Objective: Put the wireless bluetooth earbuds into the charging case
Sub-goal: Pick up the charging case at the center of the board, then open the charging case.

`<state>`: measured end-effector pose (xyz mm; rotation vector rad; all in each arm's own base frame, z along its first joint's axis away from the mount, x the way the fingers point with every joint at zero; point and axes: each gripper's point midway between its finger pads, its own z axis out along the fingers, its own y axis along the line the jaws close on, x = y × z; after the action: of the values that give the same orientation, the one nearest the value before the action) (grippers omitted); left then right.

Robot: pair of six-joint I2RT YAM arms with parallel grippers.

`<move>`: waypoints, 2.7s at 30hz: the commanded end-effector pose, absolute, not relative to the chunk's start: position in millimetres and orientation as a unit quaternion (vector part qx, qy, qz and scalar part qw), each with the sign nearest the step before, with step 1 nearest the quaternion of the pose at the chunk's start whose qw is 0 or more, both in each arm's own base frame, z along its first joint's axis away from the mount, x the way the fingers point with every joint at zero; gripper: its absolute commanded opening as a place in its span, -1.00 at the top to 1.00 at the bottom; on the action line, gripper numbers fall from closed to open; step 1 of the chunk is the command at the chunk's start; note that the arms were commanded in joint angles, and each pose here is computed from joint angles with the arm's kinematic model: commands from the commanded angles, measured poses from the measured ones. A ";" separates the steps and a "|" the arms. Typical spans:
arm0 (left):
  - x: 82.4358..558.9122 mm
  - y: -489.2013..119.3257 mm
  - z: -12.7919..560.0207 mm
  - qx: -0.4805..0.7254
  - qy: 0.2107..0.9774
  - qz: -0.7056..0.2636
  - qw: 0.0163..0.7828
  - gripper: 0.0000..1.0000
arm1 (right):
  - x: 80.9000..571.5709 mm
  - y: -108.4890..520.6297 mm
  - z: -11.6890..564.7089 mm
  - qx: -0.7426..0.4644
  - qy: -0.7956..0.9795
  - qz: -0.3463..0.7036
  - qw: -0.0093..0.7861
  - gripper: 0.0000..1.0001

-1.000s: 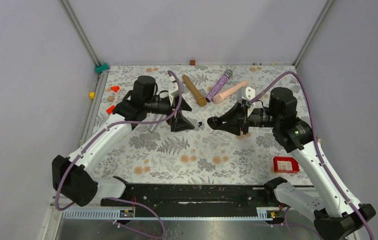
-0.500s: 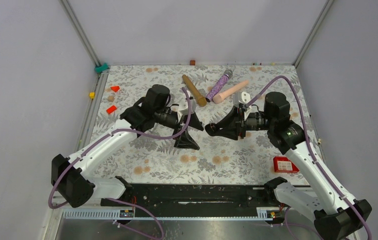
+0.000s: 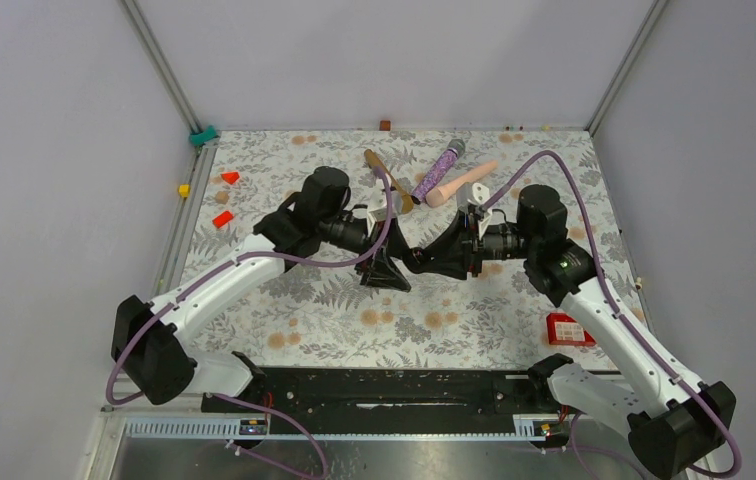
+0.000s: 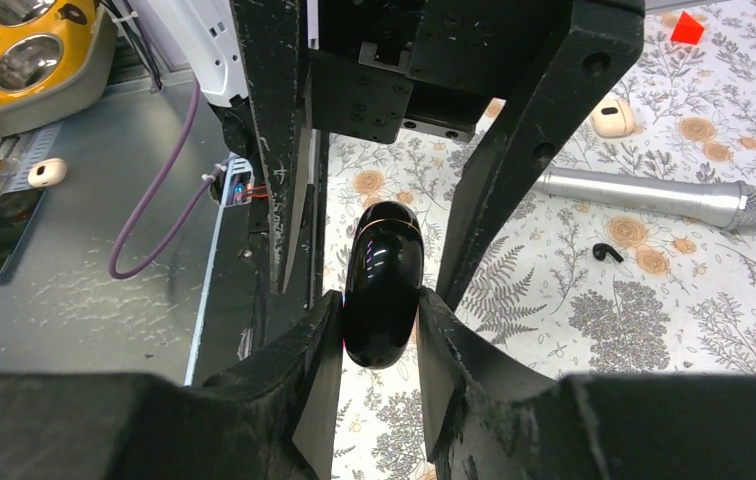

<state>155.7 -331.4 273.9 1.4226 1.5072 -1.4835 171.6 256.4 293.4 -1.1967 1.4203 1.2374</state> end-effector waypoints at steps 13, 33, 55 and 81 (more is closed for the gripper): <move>147.7 -344.0 287.3 0.542 0.541 -0.575 0.289 0.14 | 177.0 261.5 298.7 -0.495 0.557 0.475 0.468 0.72; 151.6 -347.0 283.0 0.539 0.551 -0.566 0.292 0.44 | 171.2 264.4 293.0 -0.510 0.556 0.473 0.455 0.72; 131.3 -332.4 287.4 0.583 0.514 -0.558 0.293 1.00 | 177.6 254.7 307.6 -0.498 0.562 0.443 0.490 -0.12; 134.7 -332.2 282.6 0.586 0.514 -0.549 0.301 1.00 | 197.2 260.1 297.1 -0.460 0.596 0.449 0.481 -0.61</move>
<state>139.3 -331.1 255.4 1.5288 1.5095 -1.4691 178.5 261.6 285.8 -1.1649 1.4746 1.1976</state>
